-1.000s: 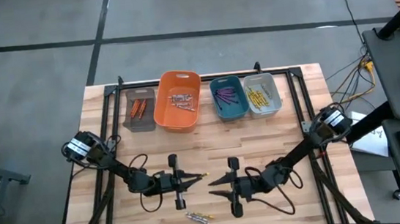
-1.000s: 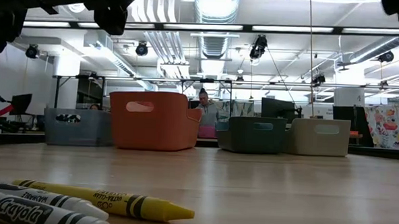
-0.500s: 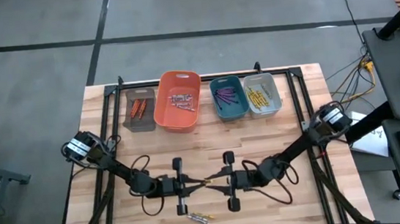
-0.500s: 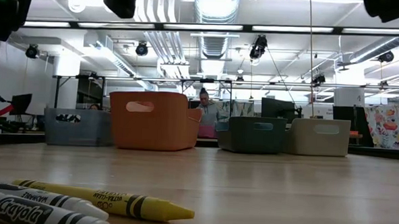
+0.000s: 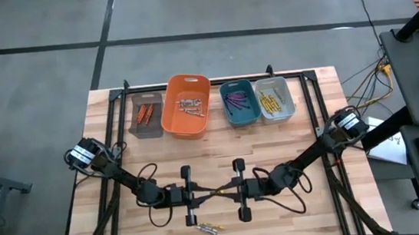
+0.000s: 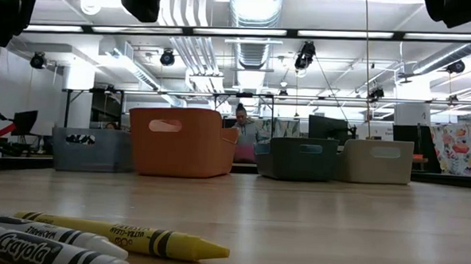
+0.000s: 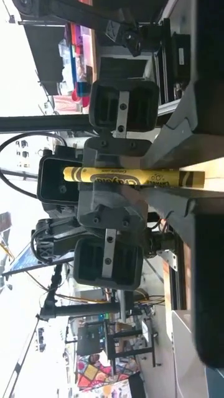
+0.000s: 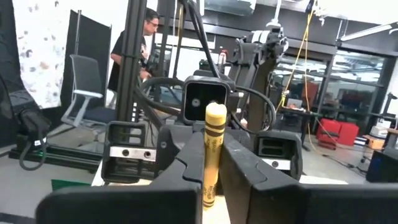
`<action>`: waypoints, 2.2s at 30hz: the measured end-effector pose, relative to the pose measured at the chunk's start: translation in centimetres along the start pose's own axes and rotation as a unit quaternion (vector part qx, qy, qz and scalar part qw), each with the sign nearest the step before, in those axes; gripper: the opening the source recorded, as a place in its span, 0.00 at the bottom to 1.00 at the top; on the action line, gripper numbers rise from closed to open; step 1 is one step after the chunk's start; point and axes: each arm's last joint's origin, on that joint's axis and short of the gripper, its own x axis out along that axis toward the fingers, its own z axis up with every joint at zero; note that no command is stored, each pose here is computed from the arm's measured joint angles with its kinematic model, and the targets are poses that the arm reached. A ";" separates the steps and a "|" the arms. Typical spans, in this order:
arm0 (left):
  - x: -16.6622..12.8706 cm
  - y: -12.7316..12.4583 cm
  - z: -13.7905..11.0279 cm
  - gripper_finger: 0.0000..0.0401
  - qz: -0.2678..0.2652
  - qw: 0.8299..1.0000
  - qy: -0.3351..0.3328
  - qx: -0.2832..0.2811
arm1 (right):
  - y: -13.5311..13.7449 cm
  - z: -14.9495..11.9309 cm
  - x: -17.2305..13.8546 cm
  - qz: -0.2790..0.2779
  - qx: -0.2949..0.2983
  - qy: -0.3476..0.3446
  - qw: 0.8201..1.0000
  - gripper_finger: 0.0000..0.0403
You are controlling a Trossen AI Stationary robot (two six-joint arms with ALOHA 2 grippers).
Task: Sort crayons
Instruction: Put the yellow crayon into the white bin
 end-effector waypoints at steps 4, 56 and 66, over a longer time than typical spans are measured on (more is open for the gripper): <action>-0.1 0.2 0.3 0.20 0.004 1.000 -0.001 0.010 | -0.4 0.7 0.0 -0.006 -0.005 0.012 1.000 0.04; -4.4 5.3 5.0 0.30 0.112 0.992 0.052 -0.007 | -37.8 -3.2 -16.9 -0.472 0.222 0.663 0.538 0.07; -4.4 5.3 4.8 0.30 0.112 0.992 0.061 -0.012 | -37.9 -3.2 -16.8 -0.471 0.217 0.658 0.546 0.21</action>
